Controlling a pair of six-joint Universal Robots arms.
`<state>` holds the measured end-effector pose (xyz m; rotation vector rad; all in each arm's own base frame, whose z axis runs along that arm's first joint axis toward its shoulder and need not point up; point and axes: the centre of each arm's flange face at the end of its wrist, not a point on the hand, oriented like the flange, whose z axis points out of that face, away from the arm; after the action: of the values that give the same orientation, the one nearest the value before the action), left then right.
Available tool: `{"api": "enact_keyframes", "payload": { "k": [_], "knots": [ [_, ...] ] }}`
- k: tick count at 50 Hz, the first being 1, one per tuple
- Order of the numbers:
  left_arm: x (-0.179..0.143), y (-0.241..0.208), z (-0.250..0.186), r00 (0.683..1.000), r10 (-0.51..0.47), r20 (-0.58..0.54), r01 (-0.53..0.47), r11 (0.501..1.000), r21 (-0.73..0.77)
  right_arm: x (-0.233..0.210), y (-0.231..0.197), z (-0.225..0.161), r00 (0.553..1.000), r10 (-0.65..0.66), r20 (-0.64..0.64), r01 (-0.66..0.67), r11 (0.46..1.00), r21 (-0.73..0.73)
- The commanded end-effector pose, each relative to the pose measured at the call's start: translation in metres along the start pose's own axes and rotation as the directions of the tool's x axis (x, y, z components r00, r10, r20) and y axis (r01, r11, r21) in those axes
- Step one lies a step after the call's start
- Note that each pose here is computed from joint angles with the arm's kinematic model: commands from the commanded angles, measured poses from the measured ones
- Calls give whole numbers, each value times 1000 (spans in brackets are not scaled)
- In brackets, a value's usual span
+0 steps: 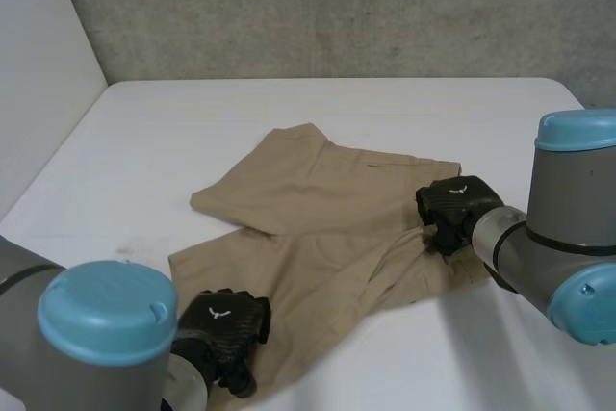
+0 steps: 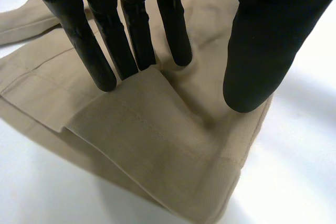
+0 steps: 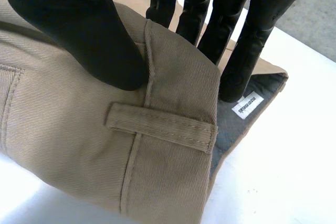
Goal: Fold the shorts.
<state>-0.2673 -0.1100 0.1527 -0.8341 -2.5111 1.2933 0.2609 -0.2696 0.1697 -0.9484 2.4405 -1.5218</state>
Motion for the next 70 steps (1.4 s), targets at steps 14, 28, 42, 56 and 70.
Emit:
{"api": "enact_keyframes", "payload": {
  "k": [14, 28, 42, 56, 70],
  "knots": [
    [18, 3, -19, 998, 45, 37, -49, 993, 110, 4, -4, 0, 996, 88, -25, -87, 995, 45],
    [24, 11, -6, 997, 60, 47, -64, 995, 81, 0, -4, -1, 995, 102, -15, -101, 994, 45],
    [28, 8, -8, 998, -66, 17, 64, 994, 89, -2, -3, -1, 996, 91, -12, -91, 995, 43],
    [26, 9, -6, 997, -73, 24, 70, 994, 83, -2, -3, -1, 996, 91, -14, -91, 995, 42],
    [28, 19, 3, 997, -55, 44, 53, 997, 52, 3, -4, 0, 995, 98, -28, -96, 994, 49]
  ]
}}
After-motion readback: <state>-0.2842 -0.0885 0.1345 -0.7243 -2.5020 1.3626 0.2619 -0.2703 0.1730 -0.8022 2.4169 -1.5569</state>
